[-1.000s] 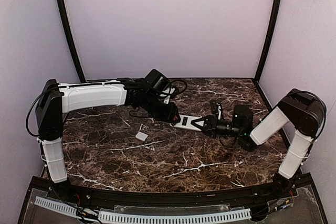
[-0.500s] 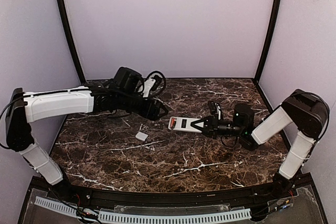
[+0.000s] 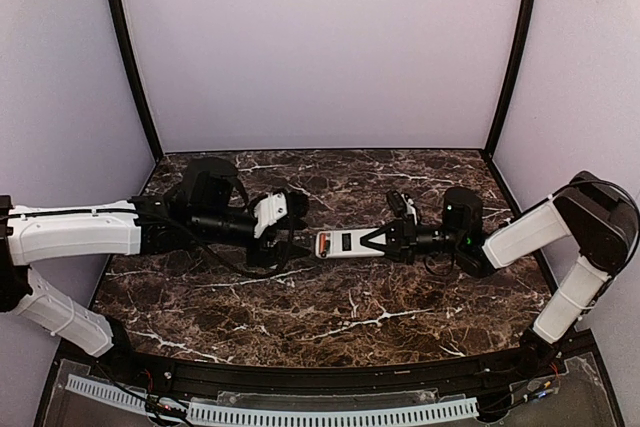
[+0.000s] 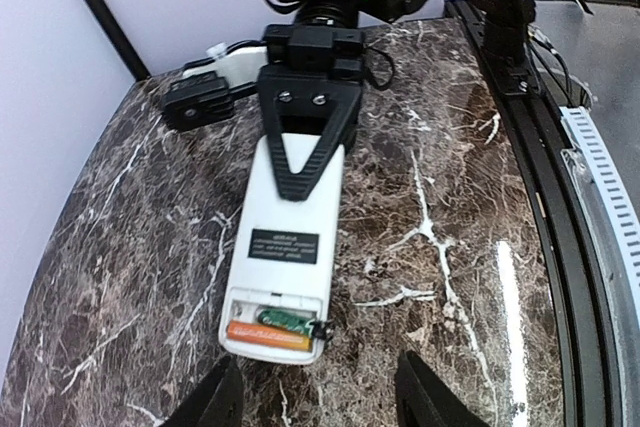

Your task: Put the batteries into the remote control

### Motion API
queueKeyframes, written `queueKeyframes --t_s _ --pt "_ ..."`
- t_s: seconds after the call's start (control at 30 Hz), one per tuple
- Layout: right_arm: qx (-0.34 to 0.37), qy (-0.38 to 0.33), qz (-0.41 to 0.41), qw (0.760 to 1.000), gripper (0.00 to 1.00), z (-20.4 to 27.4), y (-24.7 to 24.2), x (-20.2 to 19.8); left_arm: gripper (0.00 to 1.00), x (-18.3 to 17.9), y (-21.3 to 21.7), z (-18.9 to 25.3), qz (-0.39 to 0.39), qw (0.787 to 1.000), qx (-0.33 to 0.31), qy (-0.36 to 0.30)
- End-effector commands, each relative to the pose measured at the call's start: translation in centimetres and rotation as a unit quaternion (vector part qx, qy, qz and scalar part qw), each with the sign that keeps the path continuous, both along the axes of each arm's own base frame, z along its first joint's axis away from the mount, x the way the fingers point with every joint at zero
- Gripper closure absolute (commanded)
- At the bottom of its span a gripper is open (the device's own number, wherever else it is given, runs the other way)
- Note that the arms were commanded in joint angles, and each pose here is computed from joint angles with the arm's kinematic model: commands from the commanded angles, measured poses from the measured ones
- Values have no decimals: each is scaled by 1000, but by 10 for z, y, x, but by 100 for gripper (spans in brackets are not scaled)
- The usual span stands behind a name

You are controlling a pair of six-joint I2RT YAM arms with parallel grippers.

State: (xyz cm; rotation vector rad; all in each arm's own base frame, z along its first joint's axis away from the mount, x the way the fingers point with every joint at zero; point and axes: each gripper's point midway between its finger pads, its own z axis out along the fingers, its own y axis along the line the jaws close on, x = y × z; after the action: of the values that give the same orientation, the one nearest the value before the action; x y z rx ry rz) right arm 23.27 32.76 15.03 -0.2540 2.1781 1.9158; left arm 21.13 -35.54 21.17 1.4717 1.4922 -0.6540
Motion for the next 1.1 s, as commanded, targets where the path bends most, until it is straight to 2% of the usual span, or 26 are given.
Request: queueKeyframes --t_s 0.0,0.23,0.5,0.77,1.07 --pt "11 -14 28 999 100 12 11 -7 51 -19 -7 -17 -62 997 29 -43" --pt "21 -5 40 999 100 12 18 -11 65 -27 -11 -28 -87 994 43 -52" --pt "28 -6 51 998 100 14 22 -13 74 -28 -8 -44 -100 991 74 -55" --pt "33 -9 62 997 100 16 26 -15 77 -24 -9 -59 -100 988 101 -54" --pt "35 -11 66 997 100 16 28 -17 81 -20 -9 -57 -88 989 101 -63"
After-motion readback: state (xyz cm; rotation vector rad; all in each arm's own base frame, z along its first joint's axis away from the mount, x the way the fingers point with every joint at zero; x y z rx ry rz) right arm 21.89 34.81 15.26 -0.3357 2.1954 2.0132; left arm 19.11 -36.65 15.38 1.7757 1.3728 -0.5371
